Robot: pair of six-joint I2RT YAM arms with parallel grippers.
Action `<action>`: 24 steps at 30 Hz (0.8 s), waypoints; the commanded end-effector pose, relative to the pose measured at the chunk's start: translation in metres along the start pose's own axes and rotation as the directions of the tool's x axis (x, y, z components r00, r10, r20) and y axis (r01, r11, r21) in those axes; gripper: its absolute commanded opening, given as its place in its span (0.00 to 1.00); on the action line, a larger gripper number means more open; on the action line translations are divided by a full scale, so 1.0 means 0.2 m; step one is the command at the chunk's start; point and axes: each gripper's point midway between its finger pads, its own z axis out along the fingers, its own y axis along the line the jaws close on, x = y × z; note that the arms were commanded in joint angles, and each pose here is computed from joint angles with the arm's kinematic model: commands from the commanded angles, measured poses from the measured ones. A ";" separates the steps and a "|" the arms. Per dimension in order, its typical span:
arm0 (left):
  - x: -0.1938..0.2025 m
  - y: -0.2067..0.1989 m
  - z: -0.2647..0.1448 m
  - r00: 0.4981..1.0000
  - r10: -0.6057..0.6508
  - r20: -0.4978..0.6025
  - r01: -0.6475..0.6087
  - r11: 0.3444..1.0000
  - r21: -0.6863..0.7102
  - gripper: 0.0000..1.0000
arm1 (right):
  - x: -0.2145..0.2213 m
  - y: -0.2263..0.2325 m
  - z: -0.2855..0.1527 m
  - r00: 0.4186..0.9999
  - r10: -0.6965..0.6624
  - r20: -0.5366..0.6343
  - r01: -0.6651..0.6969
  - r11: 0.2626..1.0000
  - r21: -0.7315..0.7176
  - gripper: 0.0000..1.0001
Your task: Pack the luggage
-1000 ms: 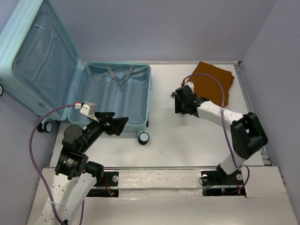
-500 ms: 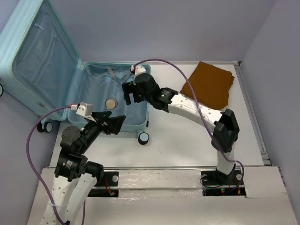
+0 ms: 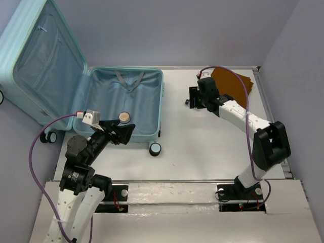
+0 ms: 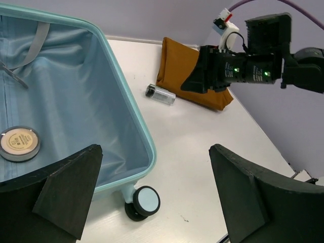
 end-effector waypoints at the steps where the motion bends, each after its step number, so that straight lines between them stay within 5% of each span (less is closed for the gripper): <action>1: -0.05 -0.01 0.01 0.999 0.019 0.033 -0.020 1.000 0.019 0.99 | -0.01 -0.02 0.14 0.977 -0.186 -0.106 0.181 0.982 -0.056 0.71; 10: -0.04 -0.01 0.02 0.999 0.021 0.028 -0.021 0.999 0.025 0.99 | -0.04 -0.18 0.43 0.905 -0.343 -0.251 0.374 0.923 0.087 0.73; 17: -0.05 -0.03 0.01 0.999 0.025 0.034 -0.027 0.999 0.036 0.99 | 0.12 -0.16 0.54 0.886 -0.332 -0.324 0.364 0.931 0.040 0.69; 24: -0.05 -0.03 0.00 0.999 0.025 0.038 -0.026 0.999 0.035 0.99 | 0.26 -0.09 0.50 0.878 -0.310 -0.365 0.333 0.943 0.000 0.49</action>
